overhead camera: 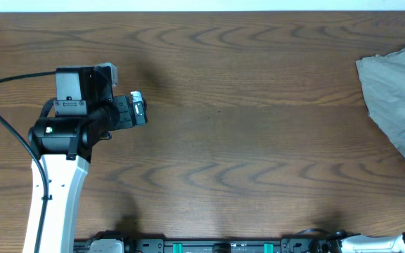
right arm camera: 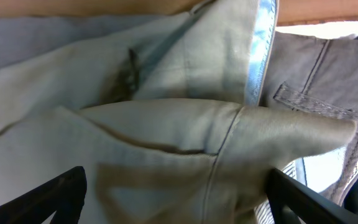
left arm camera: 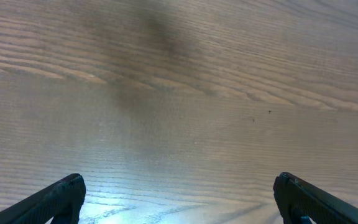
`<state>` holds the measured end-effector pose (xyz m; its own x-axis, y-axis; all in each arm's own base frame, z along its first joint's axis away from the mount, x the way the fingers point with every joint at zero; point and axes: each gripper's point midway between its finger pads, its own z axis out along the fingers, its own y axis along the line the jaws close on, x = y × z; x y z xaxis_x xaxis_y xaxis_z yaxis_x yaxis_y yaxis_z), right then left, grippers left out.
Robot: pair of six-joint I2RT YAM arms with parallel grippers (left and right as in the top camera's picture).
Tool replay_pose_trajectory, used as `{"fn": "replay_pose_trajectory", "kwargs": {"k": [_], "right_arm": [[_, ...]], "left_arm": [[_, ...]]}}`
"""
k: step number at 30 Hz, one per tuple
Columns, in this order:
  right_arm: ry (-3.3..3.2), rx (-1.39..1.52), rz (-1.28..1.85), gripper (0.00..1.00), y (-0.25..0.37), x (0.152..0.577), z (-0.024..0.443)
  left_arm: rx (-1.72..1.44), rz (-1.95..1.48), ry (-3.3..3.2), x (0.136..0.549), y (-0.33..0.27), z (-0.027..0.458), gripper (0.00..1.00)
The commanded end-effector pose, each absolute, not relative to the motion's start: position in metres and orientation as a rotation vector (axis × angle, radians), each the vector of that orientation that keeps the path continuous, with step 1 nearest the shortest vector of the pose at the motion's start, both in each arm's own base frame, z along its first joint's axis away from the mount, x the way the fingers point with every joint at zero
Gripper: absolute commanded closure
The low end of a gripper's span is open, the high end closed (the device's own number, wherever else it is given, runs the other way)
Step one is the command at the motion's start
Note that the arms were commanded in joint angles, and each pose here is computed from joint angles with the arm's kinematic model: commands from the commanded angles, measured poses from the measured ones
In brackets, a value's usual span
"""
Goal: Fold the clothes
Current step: 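Grasp the khaki shorts with the right gripper and lift them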
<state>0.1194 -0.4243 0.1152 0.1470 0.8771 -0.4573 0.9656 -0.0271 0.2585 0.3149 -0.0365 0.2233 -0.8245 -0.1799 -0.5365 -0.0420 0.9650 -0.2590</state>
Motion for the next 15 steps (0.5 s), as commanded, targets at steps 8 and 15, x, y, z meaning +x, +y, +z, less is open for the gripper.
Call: {"fn": "replay_pose_trajectory", "kwargs": {"k": [8,15], "right_arm": [[1.786,1.953,-0.232,0.24,-0.433,0.117,0.093],[1.748,1.639,0.071,0.97,-0.42,0.176,0.144]], "left_arm": [[-0.15,-0.333,2.496,0.319,-0.039,0.233,0.02],[-0.146,-0.333,2.478,0.323,-0.039,0.236,0.02]]}}
